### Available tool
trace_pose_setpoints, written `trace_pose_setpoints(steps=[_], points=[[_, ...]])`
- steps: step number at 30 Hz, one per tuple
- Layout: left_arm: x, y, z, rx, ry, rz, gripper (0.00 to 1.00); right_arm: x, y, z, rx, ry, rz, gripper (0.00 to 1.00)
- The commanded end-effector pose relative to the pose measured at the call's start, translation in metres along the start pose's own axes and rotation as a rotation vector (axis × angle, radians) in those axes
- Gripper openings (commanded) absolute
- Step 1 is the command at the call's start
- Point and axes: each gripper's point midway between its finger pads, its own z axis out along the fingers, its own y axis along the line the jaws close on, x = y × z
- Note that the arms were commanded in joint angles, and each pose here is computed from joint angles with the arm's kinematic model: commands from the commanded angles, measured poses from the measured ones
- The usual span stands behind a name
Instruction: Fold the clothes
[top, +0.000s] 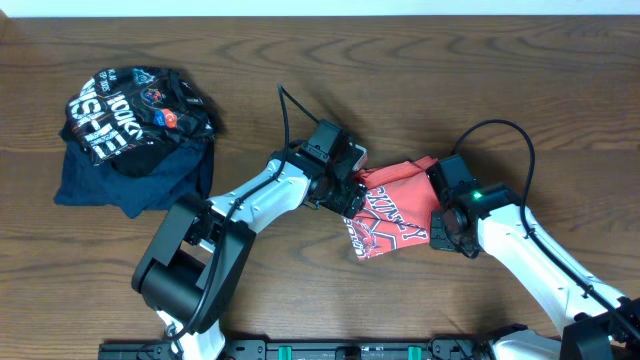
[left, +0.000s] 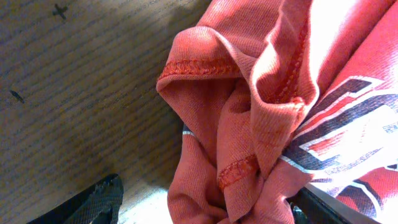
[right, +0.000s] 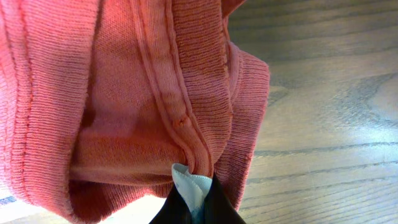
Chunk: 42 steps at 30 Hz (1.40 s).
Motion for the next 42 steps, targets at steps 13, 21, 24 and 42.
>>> trace_pose_setpoints(steps=[13, 21, 24, 42], points=[[-0.067, -0.012, -0.091, -0.073, -0.336, 0.091, 0.81, -0.076, -0.001, -0.086, -0.067, -0.335, 0.029, 0.41], [-0.087, -0.007, -0.077, -0.079, -0.392, 0.115, 0.81, -0.056, 0.028, -0.073, -0.201, -0.214, -0.083, 0.26], [-0.086, -0.003, -0.060, -0.075, -0.373, 0.111, 0.81, -0.049, 0.029, -0.062, -0.195, -0.176, -0.089, 0.25], [-0.015, 0.019, 0.012, -0.072, -0.051, 0.030, 0.79, -0.111, 0.067, 0.010, -0.196, -0.298, -0.119, 0.28]])
